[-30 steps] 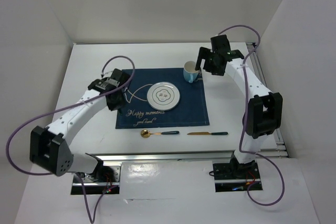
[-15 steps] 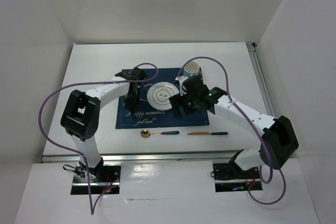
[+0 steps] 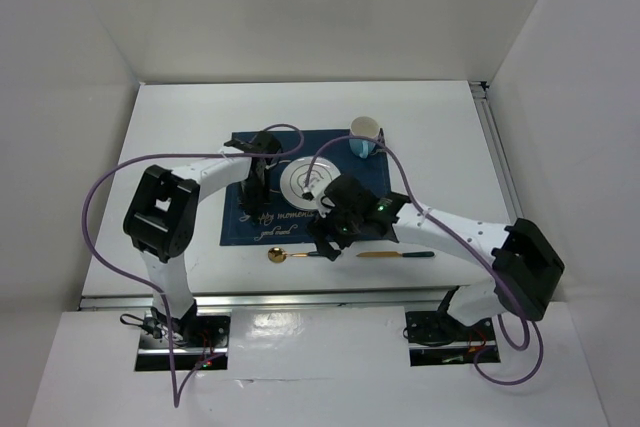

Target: Set the dinner table for one person

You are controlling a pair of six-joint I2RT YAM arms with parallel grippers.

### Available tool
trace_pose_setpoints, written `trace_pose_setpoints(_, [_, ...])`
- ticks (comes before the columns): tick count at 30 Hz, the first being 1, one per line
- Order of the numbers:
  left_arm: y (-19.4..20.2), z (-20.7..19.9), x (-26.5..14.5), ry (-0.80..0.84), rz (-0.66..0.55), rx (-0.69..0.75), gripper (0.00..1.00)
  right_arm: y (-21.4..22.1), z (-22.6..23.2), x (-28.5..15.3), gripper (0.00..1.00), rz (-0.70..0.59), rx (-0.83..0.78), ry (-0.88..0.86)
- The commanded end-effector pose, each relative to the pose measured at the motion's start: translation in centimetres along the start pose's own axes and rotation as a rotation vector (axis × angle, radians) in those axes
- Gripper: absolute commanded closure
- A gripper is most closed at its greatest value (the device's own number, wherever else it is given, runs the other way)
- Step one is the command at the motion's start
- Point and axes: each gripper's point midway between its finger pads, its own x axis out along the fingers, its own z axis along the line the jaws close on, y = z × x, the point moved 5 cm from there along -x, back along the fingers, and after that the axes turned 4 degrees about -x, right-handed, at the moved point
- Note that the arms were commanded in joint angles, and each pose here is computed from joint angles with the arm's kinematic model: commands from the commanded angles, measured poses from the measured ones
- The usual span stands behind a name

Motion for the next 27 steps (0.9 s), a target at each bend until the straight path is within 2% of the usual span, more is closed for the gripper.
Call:
trace_pose_setpoints(1, [-0.5,-0.2,-1.7,0.015,-0.024,-0.010,0.45,-0.4,0.2,1.7,0.17,-0.028,-0.065,0.014])
trace_pose_setpoints(3, [-0.6,0.3,-2.7,-0.012,-0.030,-0.018,0.35,-0.7,0.4,2.4,0.18,-0.050,-0.087,0.008])
trace_pose_setpoints(12, [-3.4,2.1,-10.8,0.145,-0.140,-0.112,0.33,0.4,0.9,6.1,0.24,0.017,-0.125,-0.002])
trace_pose_setpoints(14, [-3.8,3.0,-11.6,0.156,-0.134,-0.133,0.33,1.2,0.8,6.8,0.26,0.041,-0.113,-0.003])
trace_pose_setpoints(19, [-5.2,4.5,-14.0,0.236,-0.180,-0.179,0.33,2.9,1.6,7.7,0.37,0.110,-0.103,0.013])
trace_pose_setpoints(27, [-6.0,7.3,-15.3,0.232,-0.225,-0.243,0.33,4.7,2.7,8.3,0.69,0.209,-0.127,0.004])
